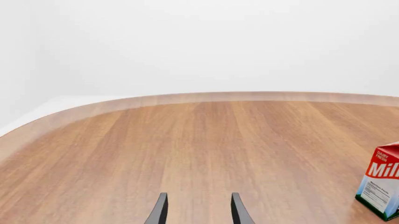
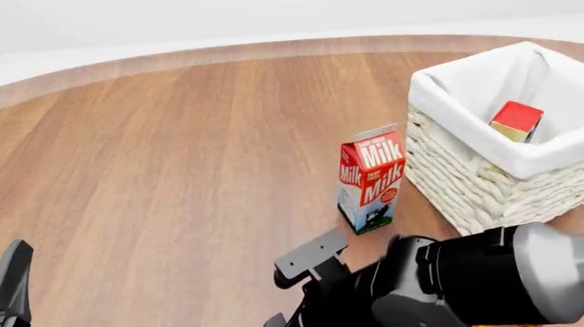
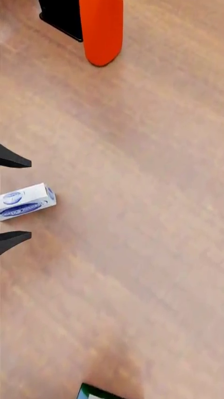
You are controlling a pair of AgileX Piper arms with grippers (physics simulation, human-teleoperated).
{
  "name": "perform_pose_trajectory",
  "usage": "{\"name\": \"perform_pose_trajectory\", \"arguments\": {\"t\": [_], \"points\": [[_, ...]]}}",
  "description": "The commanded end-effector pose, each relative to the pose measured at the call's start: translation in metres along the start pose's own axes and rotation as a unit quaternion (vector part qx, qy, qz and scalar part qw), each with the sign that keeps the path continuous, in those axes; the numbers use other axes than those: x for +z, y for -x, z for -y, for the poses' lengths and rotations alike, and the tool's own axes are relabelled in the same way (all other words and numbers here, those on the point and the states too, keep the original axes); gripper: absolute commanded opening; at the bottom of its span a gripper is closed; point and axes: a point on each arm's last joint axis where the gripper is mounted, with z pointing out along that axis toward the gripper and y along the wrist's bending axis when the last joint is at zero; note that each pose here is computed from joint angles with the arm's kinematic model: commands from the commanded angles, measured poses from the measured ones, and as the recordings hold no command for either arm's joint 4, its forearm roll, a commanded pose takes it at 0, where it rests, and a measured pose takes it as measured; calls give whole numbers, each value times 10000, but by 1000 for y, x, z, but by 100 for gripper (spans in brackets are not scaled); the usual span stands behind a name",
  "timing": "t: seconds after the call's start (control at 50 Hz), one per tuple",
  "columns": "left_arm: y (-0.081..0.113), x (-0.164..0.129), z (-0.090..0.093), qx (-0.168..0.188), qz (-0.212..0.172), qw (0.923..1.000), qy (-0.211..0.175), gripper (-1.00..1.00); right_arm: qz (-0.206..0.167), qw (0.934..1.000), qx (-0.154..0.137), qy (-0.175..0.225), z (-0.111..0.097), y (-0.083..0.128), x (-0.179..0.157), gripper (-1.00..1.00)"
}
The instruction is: Pick up the cream cheese box and the butter, and put them in the basket.
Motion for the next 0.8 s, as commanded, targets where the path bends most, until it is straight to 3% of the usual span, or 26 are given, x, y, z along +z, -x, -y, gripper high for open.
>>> {"name": "perform_pose_trajectory", "arguments": {"t": [0.02,0.8], "points": [[0,0,0,0,0,10000,0,100,-83,10000,35,6,-1,-8,9,100],[0,0,0,0,0,10000,0,100,-112,9999,-16,-8,-3,-6,17,100]]}}
